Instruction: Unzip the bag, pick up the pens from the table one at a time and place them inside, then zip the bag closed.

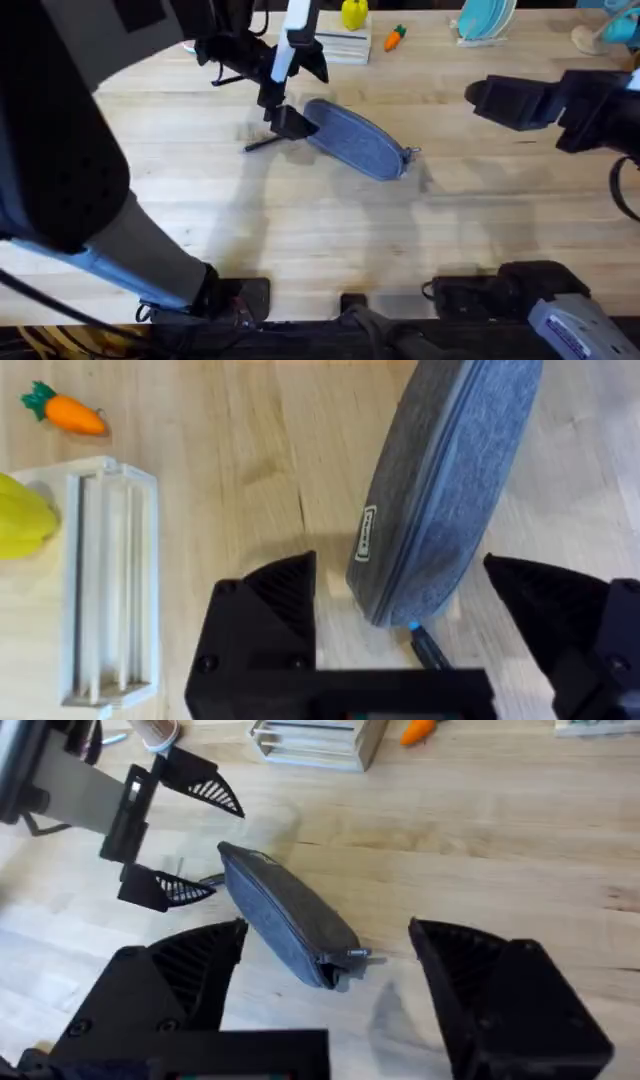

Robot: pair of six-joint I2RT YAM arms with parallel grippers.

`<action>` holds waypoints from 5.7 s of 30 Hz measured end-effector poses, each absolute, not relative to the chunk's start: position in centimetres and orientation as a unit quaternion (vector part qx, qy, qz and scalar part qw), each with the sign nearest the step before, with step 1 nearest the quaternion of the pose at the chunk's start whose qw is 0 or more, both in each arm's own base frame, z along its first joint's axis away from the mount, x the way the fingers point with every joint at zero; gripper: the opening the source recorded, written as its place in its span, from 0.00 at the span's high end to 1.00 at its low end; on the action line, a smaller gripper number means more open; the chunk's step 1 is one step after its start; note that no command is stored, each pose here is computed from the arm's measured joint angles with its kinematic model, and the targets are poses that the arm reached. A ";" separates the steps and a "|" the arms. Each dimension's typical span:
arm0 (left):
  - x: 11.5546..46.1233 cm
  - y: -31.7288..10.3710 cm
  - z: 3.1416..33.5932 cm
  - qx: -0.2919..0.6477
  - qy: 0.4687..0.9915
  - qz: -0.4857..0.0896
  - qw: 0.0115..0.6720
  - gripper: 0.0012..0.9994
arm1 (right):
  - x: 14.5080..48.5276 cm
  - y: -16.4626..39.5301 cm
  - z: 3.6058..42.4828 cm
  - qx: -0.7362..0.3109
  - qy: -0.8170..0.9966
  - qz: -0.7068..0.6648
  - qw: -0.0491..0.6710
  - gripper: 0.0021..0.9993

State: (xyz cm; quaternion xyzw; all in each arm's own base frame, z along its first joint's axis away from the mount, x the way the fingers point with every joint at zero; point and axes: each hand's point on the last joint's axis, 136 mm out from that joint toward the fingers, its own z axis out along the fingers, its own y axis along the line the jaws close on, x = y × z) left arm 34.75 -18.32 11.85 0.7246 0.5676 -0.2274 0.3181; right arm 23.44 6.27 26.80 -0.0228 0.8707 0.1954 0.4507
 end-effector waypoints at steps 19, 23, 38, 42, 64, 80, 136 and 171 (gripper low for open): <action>34.8 -18.3 10.6 0.723 0.572 -0.237 0.306 0.45 | 23.4 6.3 26.8 -0.023 0.871 0.195 0.451 0.00; 34.7 -18.2 10.5 0.724 0.572 -0.236 0.304 0.94 | 23.4 6.3 26.8 -0.023 0.871 0.195 0.451 0.00; 34.7 -18.2 10.5 0.724 0.573 -0.236 0.303 0.96 | 21.4 6.4 23.2 0.024 0.909 0.212 0.359 0.00; 34.7 -18.2 10.5 0.724 0.573 -0.236 0.303 0.96 | 21.4 7.6 20.1 0.024 0.925 0.244 0.292 0.00; 34.7 -18.2 10.5 0.724 0.573 -0.236 0.304 0.96 | 24.9 8.8 12.0 0.351 0.887 0.298 0.037 0.00; 34.8 -18.3 10.5 0.724 0.572 -0.235 0.305 0.96 | 26.5 10.0 12.4 0.391 0.868 0.302 0.055 0.02; 34.8 -18.3 10.5 0.725 0.571 -0.234 0.306 0.96 | 26.6 10.4 9.2 0.423 0.864 0.275 -0.001 0.96; 35.0 -18.2 10.5 0.725 0.572 -0.231 0.307 0.96 | 29.9 14.1 13.5 0.119 0.940 0.282 0.154 0.97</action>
